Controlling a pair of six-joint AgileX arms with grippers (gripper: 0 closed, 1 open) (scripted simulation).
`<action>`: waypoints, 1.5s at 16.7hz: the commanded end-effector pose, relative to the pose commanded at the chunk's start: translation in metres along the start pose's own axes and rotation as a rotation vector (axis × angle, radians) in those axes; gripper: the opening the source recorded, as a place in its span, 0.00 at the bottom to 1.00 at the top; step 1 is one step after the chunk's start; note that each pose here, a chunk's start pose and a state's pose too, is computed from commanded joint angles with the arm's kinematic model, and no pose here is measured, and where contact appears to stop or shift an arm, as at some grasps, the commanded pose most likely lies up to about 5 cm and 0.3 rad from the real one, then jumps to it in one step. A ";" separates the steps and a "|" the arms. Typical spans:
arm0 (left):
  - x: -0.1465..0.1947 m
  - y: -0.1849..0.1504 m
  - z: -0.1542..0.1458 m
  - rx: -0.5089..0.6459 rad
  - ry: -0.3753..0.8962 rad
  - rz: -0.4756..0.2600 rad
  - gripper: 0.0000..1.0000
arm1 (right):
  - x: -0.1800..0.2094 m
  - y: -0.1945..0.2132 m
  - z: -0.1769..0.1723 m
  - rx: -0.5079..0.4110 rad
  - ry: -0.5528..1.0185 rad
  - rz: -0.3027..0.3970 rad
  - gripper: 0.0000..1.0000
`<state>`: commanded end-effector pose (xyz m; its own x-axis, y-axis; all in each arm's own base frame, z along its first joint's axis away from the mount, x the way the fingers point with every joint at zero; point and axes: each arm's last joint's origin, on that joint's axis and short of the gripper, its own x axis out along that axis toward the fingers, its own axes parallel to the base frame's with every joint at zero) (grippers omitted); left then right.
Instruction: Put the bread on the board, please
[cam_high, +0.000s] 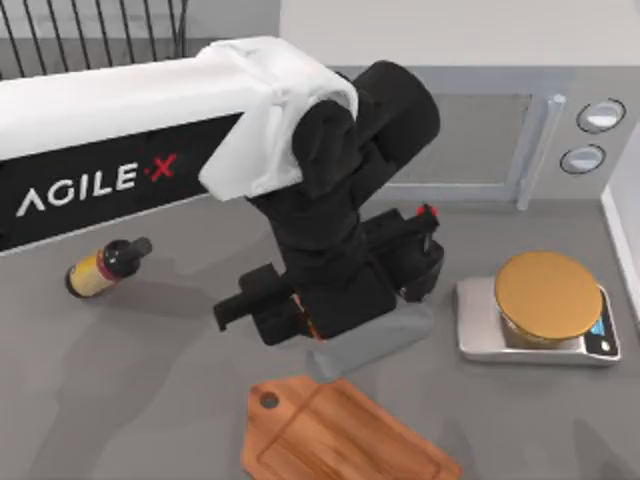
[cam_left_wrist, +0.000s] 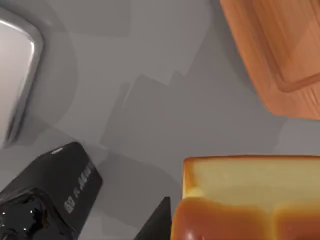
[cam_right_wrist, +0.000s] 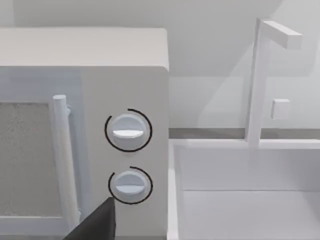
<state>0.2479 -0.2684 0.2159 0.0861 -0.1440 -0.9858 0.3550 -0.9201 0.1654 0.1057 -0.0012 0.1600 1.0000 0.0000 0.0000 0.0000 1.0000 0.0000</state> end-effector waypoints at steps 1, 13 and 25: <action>0.006 -0.002 0.017 0.106 -0.020 -0.032 0.00 | 0.000 0.000 0.000 0.000 0.000 0.000 1.00; 0.029 -0.017 0.060 0.381 -0.092 -0.164 0.00 | 0.000 0.000 0.000 0.000 0.000 0.000 1.00; 0.056 -0.018 0.065 0.407 -0.081 -0.126 0.00 | 0.000 0.000 0.000 0.000 0.000 0.000 1.00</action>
<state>0.1855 -0.2839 0.1554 -0.0132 -0.0347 -0.9993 -0.0391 -0.9986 0.0352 0.1057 -0.0012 0.1600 1.0000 0.0000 0.0000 0.0000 1.0000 0.0000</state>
